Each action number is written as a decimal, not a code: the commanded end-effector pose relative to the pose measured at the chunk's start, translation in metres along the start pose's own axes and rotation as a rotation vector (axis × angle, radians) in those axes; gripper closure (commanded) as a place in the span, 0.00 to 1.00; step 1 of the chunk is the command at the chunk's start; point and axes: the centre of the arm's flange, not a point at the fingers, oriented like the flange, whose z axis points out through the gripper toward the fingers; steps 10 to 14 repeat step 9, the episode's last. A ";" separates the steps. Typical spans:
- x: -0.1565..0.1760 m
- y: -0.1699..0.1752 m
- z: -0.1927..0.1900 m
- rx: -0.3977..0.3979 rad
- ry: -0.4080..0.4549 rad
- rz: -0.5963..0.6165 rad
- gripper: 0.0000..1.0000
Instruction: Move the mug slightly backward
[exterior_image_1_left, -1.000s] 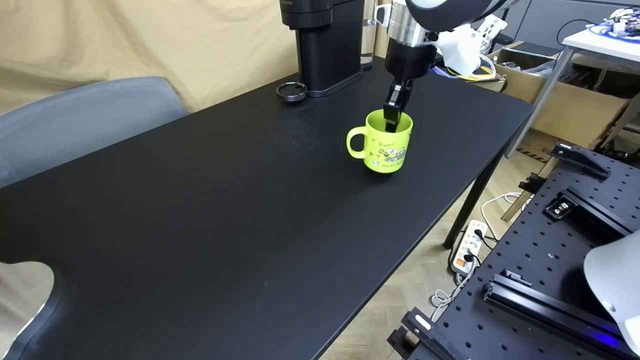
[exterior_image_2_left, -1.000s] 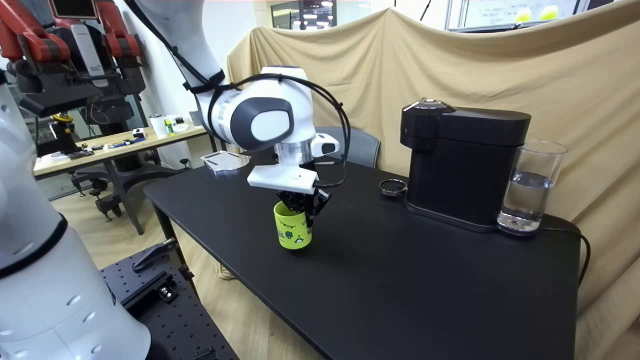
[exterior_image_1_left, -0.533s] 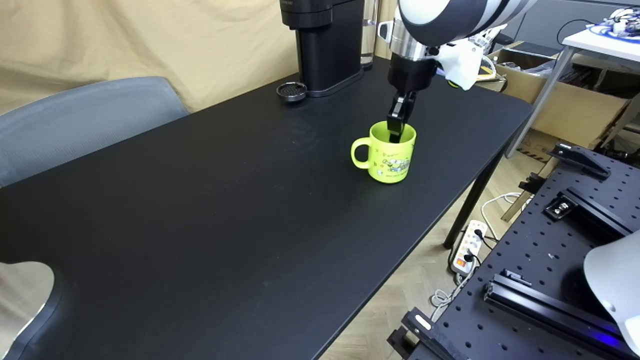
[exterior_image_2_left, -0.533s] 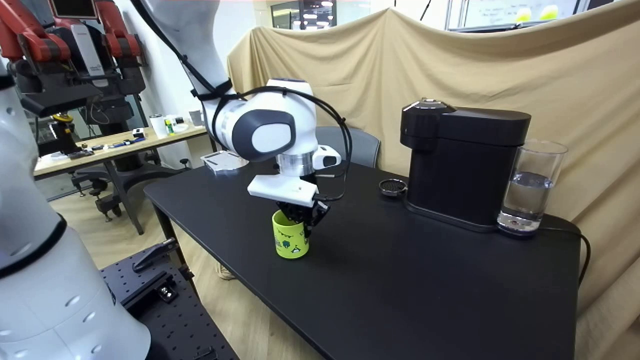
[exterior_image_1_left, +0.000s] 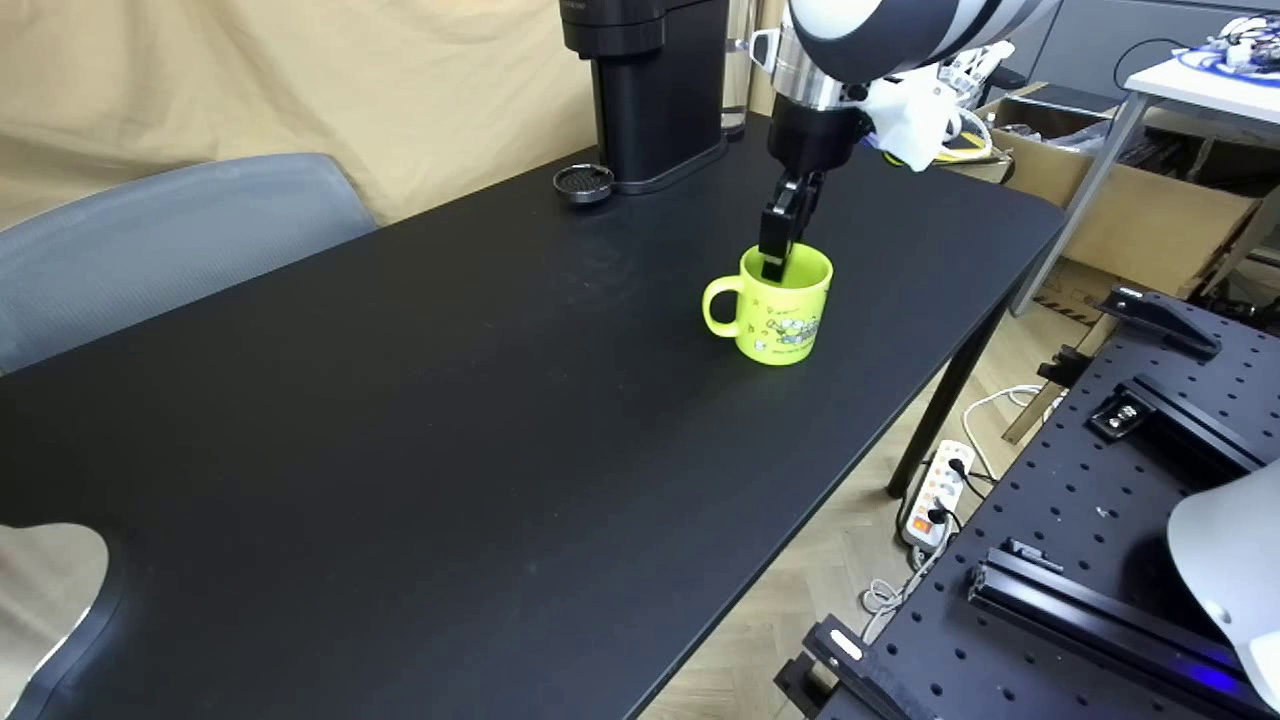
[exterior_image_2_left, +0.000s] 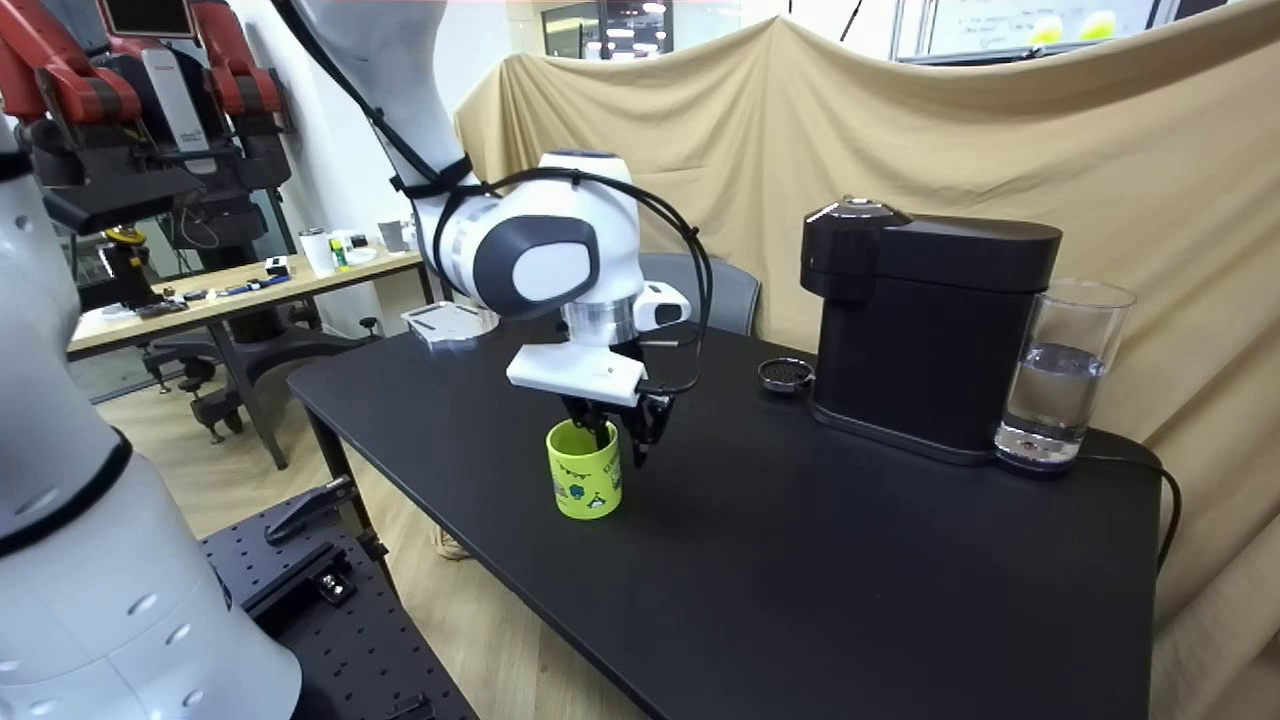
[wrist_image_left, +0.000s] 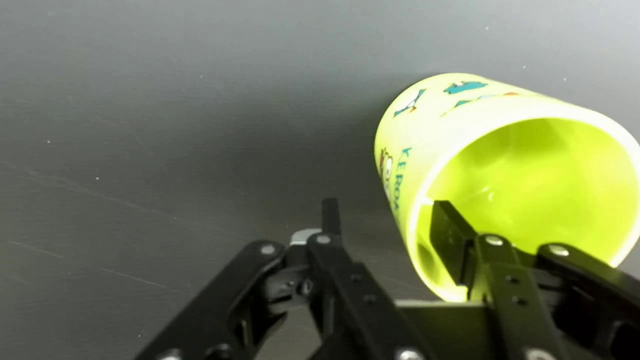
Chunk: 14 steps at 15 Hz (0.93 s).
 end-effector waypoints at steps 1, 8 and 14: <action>0.007 0.001 -0.017 -0.005 0.043 0.019 0.18; 0.017 -0.005 -0.061 0.047 0.076 0.048 0.00; 0.018 -0.006 -0.067 0.058 0.083 0.050 0.00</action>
